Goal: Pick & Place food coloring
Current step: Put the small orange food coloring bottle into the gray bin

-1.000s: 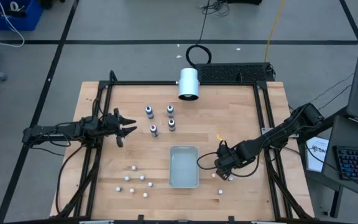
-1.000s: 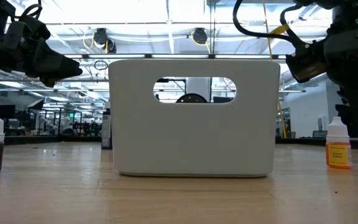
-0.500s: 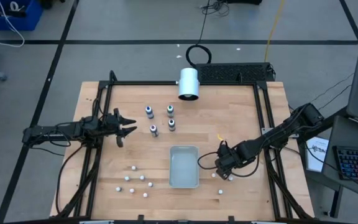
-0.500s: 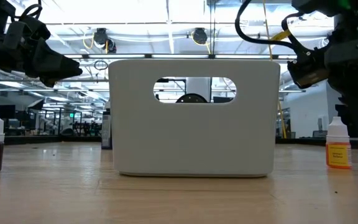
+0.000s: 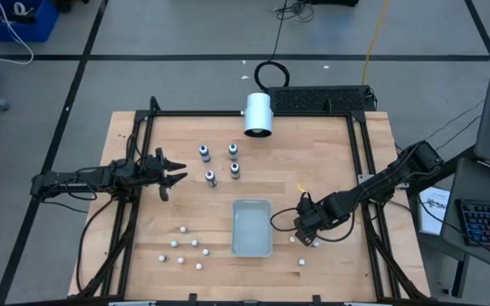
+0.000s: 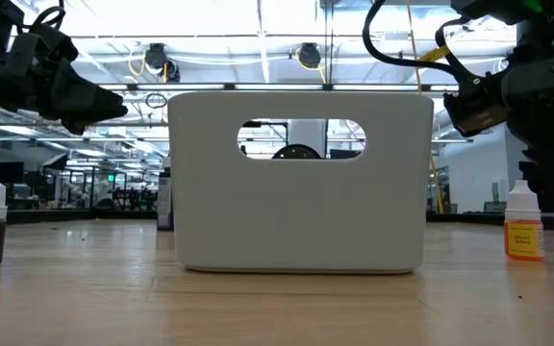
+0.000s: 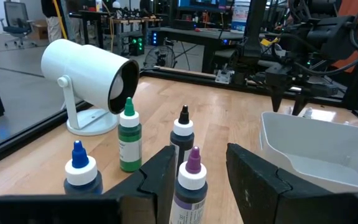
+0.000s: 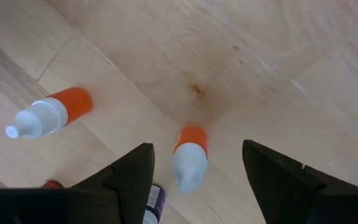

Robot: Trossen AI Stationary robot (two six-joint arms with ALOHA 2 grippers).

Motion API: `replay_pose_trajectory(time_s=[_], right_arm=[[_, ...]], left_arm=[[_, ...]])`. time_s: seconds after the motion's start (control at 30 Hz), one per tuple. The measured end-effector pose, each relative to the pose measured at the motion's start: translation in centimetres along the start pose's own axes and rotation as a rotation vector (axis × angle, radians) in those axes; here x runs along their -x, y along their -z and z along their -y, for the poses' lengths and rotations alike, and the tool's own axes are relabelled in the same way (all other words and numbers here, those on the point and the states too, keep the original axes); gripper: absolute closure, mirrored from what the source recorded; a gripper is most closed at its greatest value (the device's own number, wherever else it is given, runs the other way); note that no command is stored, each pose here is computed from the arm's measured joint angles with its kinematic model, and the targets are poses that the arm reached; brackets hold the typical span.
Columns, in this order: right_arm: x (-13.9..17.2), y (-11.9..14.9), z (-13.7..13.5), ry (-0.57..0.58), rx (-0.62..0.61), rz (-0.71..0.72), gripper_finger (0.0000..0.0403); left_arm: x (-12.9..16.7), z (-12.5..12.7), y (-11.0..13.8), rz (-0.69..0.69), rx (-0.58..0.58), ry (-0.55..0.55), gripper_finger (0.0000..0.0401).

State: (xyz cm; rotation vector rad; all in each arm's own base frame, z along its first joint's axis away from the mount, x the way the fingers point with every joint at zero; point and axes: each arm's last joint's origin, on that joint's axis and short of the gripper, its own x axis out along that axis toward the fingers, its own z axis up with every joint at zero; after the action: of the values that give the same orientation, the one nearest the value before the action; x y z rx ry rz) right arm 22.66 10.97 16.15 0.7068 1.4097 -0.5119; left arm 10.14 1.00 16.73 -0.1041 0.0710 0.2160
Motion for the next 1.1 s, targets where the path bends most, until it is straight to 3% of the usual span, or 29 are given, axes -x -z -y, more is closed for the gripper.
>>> replay_pose_trajectory(time_s=[0.5,0.73,0.8,1.1], right_arm=[[0.0,0.0,0.0,0.001,0.017,0.0,0.0272],[0.7,0.0,0.0,-0.013,0.081,0.019,0.0346],[1.7,-0.2,-0.1,-0.022,0.111,0.071,0.0361],[9.6,-2.2,-2.5,-0.151,0.296,0.397,0.0361]], left_arm=[[0.0,0.0,0.0,0.0,0.0,0.0,0.0253],[0.0,0.0,0.0,0.0,0.0,0.0,0.0253],[0.0,0.0,0.0,0.0,0.0,0.0,0.0254],[0.0,0.0,0.0,0.001,0.0,0.0,0.0253]])
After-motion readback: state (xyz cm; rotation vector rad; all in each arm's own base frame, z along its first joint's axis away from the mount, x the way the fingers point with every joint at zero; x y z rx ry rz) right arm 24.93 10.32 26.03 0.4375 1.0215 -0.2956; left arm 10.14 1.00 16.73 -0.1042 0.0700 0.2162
